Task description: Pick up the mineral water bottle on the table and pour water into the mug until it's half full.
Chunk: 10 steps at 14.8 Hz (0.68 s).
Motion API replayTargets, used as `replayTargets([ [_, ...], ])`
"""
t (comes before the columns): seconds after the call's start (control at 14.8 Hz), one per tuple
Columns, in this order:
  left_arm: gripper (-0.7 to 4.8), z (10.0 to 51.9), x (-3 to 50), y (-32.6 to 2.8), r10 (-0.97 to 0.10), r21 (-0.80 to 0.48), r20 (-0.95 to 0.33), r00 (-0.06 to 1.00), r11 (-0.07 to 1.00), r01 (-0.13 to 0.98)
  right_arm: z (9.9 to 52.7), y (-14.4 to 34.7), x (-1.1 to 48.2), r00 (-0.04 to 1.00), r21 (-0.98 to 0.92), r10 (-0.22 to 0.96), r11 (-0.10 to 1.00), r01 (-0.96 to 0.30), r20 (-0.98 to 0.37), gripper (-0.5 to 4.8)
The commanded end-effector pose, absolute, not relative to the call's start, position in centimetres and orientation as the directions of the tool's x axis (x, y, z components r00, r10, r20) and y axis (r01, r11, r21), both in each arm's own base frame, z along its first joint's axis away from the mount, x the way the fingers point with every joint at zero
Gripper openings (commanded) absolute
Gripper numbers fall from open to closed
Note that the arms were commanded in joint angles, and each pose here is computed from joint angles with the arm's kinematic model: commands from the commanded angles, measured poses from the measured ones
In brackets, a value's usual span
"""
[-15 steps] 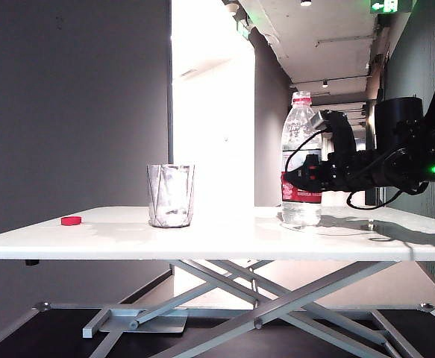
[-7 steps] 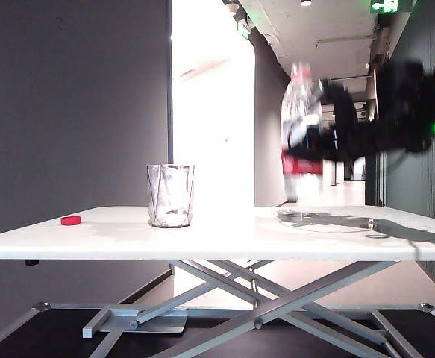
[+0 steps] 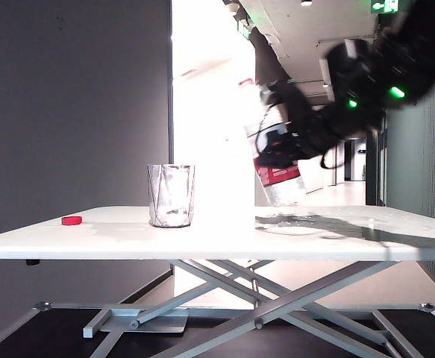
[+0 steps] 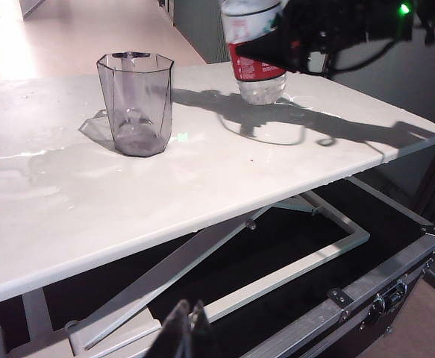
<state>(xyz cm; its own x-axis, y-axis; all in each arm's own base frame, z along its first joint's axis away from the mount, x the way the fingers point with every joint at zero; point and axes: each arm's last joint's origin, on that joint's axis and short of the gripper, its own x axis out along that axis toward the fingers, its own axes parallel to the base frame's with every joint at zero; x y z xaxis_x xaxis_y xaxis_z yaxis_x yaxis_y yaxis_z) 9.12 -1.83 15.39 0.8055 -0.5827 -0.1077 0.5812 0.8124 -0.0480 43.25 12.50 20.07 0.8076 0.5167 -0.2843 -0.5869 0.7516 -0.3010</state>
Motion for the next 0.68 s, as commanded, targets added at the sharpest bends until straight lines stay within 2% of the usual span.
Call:
replayTargets([
  [0.07, -0.05, 15.4, 9.1, -1.8, -0.587, -0.048, -0.111, 0.802, 0.809, 0.585, 23.2, 14.7, 43.5, 0.865, -0.434, 0.432, 0.748, -0.502, -0.256, 1.79],
  [0.27, -0.05, 15.4, 9.1, -1.8, -0.587, -0.039, -0.112, 0.802, 0.809, 0.587, 24.4, 16.3, 43.5, 0.888, -0.524, 0.368, 0.717, -0.46, -0.276, 1.79],
  [0.68, -0.05, 15.4, 9.1, -1.8, -0.587, -0.025, -0.112, 0.802, 0.808, 0.588, 23.0, 18.0, 43.0, 0.905, -0.706, 0.256, 0.566, -0.426, -0.341, 1.79],
])
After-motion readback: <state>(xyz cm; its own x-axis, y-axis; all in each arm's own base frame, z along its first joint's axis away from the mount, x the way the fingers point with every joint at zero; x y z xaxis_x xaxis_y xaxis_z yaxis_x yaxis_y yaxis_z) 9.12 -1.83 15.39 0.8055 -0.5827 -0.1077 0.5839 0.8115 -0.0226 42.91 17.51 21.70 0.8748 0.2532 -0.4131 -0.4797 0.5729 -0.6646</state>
